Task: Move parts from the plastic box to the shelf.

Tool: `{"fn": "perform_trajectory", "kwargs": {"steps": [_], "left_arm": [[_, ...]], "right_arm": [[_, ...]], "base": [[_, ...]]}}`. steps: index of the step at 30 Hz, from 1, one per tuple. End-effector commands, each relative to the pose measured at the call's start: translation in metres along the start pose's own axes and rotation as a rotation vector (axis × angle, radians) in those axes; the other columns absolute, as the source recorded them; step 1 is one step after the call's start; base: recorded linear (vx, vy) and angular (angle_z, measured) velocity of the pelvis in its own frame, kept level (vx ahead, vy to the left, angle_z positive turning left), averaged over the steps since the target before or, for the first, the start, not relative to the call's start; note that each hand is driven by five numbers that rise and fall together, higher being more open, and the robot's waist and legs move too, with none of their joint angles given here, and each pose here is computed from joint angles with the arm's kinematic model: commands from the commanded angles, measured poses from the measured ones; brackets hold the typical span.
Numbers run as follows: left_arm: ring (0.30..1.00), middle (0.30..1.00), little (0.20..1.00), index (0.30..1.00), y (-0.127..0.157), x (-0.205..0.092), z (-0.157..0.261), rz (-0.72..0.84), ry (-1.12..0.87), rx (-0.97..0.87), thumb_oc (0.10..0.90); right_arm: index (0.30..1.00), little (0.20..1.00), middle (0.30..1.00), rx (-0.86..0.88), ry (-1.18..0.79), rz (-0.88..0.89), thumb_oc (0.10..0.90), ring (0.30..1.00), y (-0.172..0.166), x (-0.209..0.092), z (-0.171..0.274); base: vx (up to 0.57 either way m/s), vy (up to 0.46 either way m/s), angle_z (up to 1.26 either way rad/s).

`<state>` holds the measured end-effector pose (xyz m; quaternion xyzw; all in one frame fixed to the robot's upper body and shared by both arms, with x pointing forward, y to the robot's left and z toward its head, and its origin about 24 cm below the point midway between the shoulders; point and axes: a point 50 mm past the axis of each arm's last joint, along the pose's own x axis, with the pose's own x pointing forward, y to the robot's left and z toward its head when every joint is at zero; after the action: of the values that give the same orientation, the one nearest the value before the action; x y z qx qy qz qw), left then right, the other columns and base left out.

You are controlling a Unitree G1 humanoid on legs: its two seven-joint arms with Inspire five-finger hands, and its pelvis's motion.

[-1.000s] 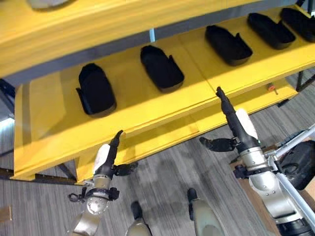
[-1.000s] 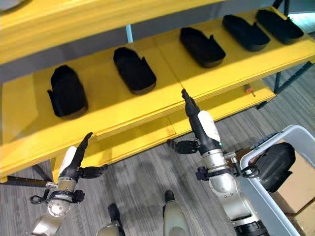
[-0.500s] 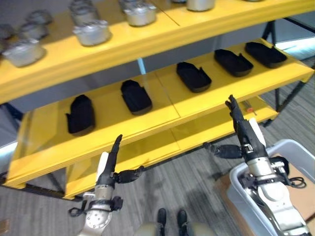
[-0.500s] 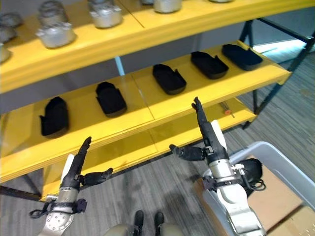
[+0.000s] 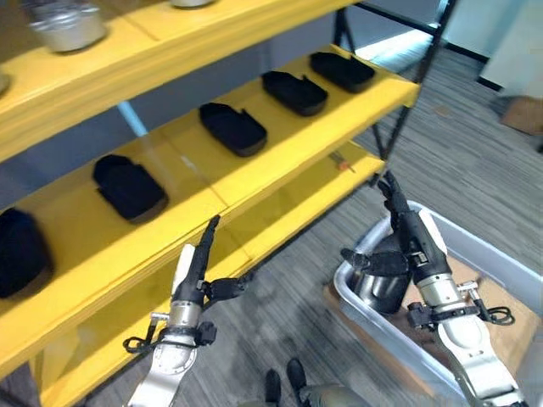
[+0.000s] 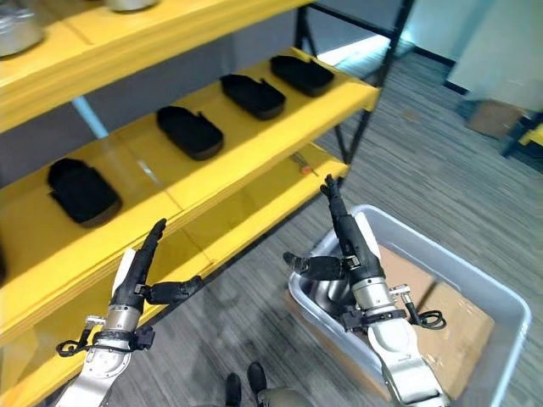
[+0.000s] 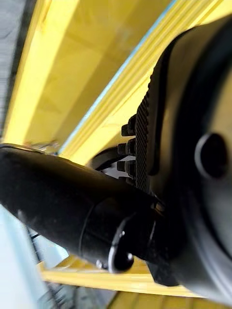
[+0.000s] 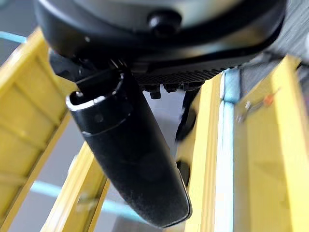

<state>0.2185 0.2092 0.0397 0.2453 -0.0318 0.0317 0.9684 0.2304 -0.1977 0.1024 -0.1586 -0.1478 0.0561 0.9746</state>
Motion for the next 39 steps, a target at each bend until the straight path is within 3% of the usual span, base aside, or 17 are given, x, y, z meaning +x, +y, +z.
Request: {"fn": "perform_trajectory", "kwargs": {"steps": [1,6,12,28,39], "left_arm": [[1.000,1.000,1.000,1.000,0.021,0.013,0.026,0.106,-0.167,-0.014,0.900],[1.000,1.000,1.000,1.000,0.033,0.014,0.033,0.161,-0.198,-0.001,0.900],[1.000,1.000,1.000,1.000,0.045,0.011,0.031,0.205,-0.191,0.036,0.900],[1.000,1.000,1.000,1.000,0.025,0.012,0.024,0.140,-0.146,-0.062,0.900],[1.000,1.000,1.000,1.000,0.023,0.000,0.012,0.137,-0.093,-0.060,0.900]], "right_arm": [[1.000,1.000,1.000,0.043,-0.263,-0.039,0.900,1.000,-0.002,0.018,0.042],[1.000,1.000,1.000,0.065,-0.346,-0.016,0.900,1.000,0.018,0.043,0.057],[1.000,1.000,1.000,0.047,-0.360,-0.021,0.900,1.000,0.021,0.051,0.063],[1.000,1.000,1.000,0.009,-0.326,-0.061,0.900,1.000,-0.003,0.030,0.057],[1.000,1.000,1.000,-0.111,-0.317,-0.079,0.900,1.000,-0.009,0.038,0.054]], "base": [[-0.14,-0.042,-0.73],[-0.04,-0.077,-1.89],[0.04,-0.117,-0.43],[0.11,-0.214,0.03],[0.14,0.194,-0.23]]}}
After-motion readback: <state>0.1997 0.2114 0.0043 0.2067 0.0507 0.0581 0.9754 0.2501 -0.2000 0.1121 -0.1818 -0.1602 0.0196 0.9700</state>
